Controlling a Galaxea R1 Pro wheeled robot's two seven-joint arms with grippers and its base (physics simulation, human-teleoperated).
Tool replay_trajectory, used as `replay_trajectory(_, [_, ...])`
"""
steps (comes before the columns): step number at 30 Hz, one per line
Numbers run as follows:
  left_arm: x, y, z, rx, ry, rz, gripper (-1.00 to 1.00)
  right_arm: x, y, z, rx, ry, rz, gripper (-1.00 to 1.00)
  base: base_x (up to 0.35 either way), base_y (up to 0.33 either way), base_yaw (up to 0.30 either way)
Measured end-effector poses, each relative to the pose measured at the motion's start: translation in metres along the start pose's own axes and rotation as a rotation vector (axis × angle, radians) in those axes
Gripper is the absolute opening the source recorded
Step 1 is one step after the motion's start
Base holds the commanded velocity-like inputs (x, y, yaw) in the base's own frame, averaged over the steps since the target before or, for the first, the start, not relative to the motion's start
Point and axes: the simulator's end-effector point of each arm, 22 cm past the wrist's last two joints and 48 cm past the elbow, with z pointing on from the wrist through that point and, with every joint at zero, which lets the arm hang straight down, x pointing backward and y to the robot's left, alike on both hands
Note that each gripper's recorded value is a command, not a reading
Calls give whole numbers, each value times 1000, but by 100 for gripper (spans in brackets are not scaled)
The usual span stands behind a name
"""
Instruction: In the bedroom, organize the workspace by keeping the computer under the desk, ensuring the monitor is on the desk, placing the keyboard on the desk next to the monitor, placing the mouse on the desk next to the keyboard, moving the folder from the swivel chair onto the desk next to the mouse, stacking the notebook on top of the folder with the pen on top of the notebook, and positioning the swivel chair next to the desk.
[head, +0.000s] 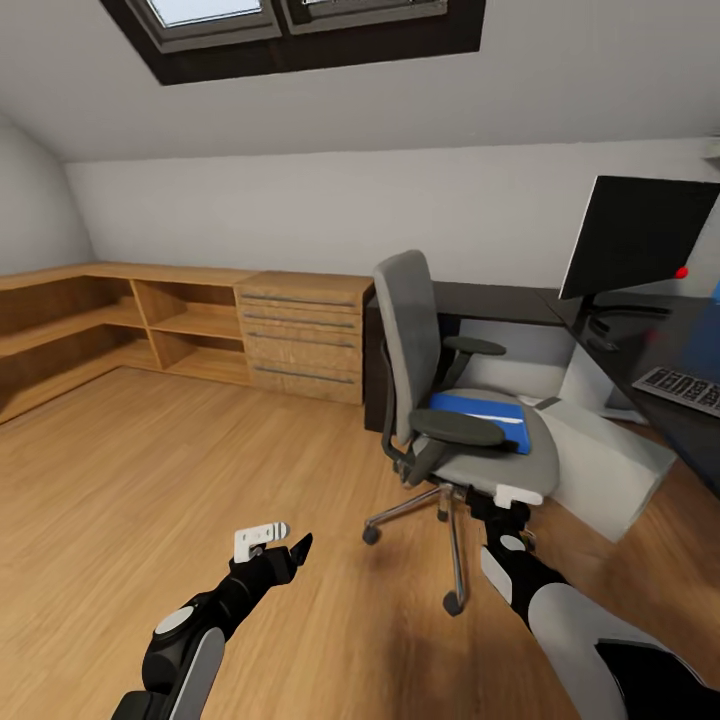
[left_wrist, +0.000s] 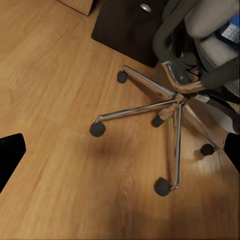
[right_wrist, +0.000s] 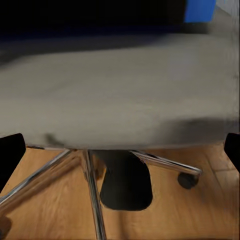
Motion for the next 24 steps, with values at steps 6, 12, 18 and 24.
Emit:
replay_trajectory(6, [-2,-1,-1,2,-4,1,100,-3,0,-1,0,-4,1,100,0,0,-265])
replay_trajectory(12, [-3,-2,-2,3,-8,3,100,-6,0,-1,-1,-8,3,100,0,0,-265])
replay_trajectory(18, [-5,-3,-3,4,-12,4,100,-8,0,-2,-1,-13,4,100,0,0,-265])
replay_trajectory(24, [-7,-3,-4,5,-16,5,100,-11,-1,-2,-1,-17,5,100,0,0,-265])
